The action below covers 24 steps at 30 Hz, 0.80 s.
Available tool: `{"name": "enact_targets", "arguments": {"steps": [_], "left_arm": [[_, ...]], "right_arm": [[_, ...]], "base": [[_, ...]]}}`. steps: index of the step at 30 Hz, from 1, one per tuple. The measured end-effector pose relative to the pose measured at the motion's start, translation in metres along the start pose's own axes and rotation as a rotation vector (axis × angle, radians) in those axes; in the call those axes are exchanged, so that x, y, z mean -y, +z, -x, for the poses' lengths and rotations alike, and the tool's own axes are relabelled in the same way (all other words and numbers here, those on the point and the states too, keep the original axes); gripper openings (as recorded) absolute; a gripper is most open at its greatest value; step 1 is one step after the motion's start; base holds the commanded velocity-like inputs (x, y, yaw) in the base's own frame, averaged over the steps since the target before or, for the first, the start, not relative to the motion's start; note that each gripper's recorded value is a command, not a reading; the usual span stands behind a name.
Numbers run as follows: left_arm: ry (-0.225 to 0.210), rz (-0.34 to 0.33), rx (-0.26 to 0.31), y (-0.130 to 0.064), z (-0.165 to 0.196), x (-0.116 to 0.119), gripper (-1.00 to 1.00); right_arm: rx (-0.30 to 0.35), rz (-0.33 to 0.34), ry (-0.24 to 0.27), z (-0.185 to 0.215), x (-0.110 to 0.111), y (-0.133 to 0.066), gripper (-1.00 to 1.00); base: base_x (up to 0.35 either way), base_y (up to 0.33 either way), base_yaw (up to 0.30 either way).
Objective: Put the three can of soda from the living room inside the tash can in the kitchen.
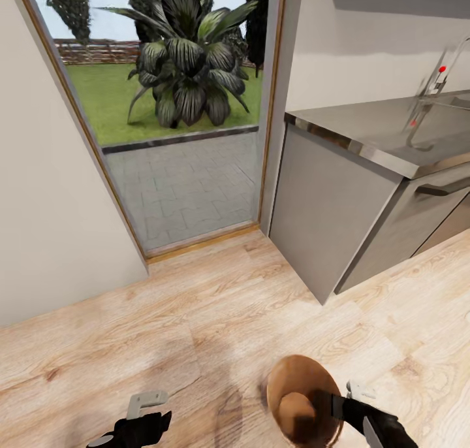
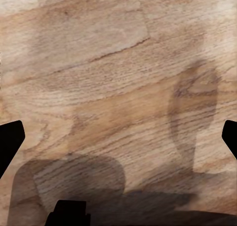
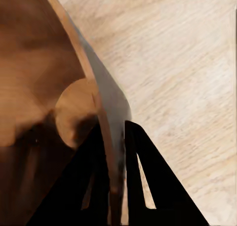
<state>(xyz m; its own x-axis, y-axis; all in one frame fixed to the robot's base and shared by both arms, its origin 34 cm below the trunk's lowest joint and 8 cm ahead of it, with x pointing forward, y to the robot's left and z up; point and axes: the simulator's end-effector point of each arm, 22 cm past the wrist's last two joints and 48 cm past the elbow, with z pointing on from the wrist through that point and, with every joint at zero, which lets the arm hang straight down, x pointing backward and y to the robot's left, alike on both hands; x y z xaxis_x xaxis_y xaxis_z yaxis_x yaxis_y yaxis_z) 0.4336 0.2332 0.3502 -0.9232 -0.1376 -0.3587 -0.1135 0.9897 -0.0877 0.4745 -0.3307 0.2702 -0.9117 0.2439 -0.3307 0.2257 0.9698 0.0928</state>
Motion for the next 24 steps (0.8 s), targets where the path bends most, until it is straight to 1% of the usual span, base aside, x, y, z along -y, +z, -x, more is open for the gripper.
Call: {"name": "enact_targets", "arguments": {"steps": [1, 2, 5, 6, 7, 8, 9, 10, 11, 12, 13, 14, 15, 16, 17, 18, 19, 20, 21, 22, 23, 24], "left_arm": [[0.0, 0.0, 0.0, 0.0, 0.0, 0.0, 1.0], [0.0, -0.001, 0.0, 0.0, 0.0, 0.0, 1.0], [0.0, -0.001, 0.0, 0.0, 0.0, 0.0, 1.0], [0.0, -0.001, 0.0, 0.0, 0.0, 0.0, 1.0], [0.0, -0.001, 0.0, 0.0, 0.0, 0.001, 1.0], [0.0, -0.001, 0.0, 0.0, 0.0, 0.0, 1.0], [0.0, -0.001, 0.0, 0.0, 0.0, 0.0, 1.0], [0.0, -0.001, 0.0, 0.0, 0.0, 0.0, 1.0], [0.0, -0.002, 0.0, 0.0, 0.0, 0.001, 1.0], [-0.001, -0.002, 0.0, 0.0, 0.0, 0.001, 1.0], [-0.001, -0.002, 0.0, 0.0, 0.0, 0.001, 1.0], [-0.001, -0.002, 0.0, 0.0, 0.0, 0.001, 1.0], [-0.001, -0.002, 0.0, 0.0, 0.0, 0.001, 1.0], [-0.001, -0.002, 0.0, 0.0, 0.0, 0.001, 1.0], [0.0, -0.002, 0.0, 0.0, 0.0, 0.001, 1.0], [0.0, -0.002, 0.0, 0.0, 0.0, 0.001, 1.0], [0.0, -0.002, 0.0, 0.0, 0.0, 0.001, 1.0], [0.0, -0.002, 0.0, 0.0, 0.0, 0.001, 1.0], [0.0, -0.002, 0.0, 0.0, 0.0, 0.001, 1.0], [0.0, -0.002, 0.0, 0.0, 0.0, 0.001, 1.0], [0.0, -0.002, 0.0, 0.0, 0.0, 0.001, 1.0], [0.0, -0.002, 0.0, 0.0, 0.0, 0.001, 1.0]], "right_arm": [[0.042, -0.004, -0.013, 0.023, 0.0, -0.004, -1.0], [0.043, -0.003, -0.017, 0.027, 0.0, -0.006, -1.0], [0.041, 0.025, -0.007, 0.035, -0.005, -0.009, -1.0], [0.048, 0.039, -0.017, 0.041, -0.007, -0.011, -1.0], [0.012, 0.064, -0.001, 0.053, -0.008, -0.022, -1.0], [-0.028, 0.098, -0.024, 0.069, -0.017, -0.04, -1.0], [-0.005, 0.165, -0.037, 0.081, -0.032, -0.053, -1.0], [0.029, 0.226, 0.005, 0.095, -0.047, -0.062, -1.0], [0.08, 0.258, 0.002, 0.116, -0.055, -0.078, -1.0], [0.15, 0.239, -0.024, 0.143, -0.054, -0.096, -1.0], [0.233, 0.2, -0.074, 0.171, -0.048, -0.115, -1.0], [0.29, 0.183, -0.092, 0.184, -0.046, -0.124, -1.0], [0.295, 0.191, -0.094, 0.184, -0.048, -0.127, -1.0], [0.242, 0.211, -0.073, 0.173, -0.053, -0.131, -1.0], [0.192, 0.231, -0.05, 0.161, -0.058, -0.13, -1.0], [0.18, 0.241, -0.049, 0.156, -0.059, -0.127, -1.0], [0.179, 0.238, -0.063, 0.156, -0.059, -0.128, -1.0], [0.19, 0.239, -0.083, 0.16, -0.06, -0.133, -1.0], [0.207, 0.254, -0.095, 0.168, -0.065, -0.142, -1.0], [0.216, 0.292, -0.083, 0.171, -0.073, -0.147, -1.0], [0.205, 0.336, -0.07, 0.169, -0.083, -0.152, -1.0], [0.195, 0.367, -0.061, 0.169, -0.09, -0.156, -1.0]], "base": [[0.0, 0.0, 0.0], [0.0, 0.0, 0.0], [0.0, 0.0, 0.0], [0.0, 0.0, 0.0], [0.0, 0.0, 0.0], [0.0, 0.0, 0.0], [0.0, 0.0, 0.0], [0.0, 0.0, 0.0], [0.0, 0.0, 0.0], [0.0, 0.0, 0.0], [0.0, 0.0, 0.0], [0.0, 0.0, 0.0], [0.0, 0.0, 0.0], [0.0, 0.0, 0.0], [0.0, 0.0, 0.0], [0.0, 0.0, 0.0], [0.0, 0.0, 0.0], [0.0, 0.0, 0.0], [0.0, 0.0, 0.0], [0.0, 0.0, 0.0], [0.0, 0.0, 0.0], [0.0, 0.0, 0.0]]}}
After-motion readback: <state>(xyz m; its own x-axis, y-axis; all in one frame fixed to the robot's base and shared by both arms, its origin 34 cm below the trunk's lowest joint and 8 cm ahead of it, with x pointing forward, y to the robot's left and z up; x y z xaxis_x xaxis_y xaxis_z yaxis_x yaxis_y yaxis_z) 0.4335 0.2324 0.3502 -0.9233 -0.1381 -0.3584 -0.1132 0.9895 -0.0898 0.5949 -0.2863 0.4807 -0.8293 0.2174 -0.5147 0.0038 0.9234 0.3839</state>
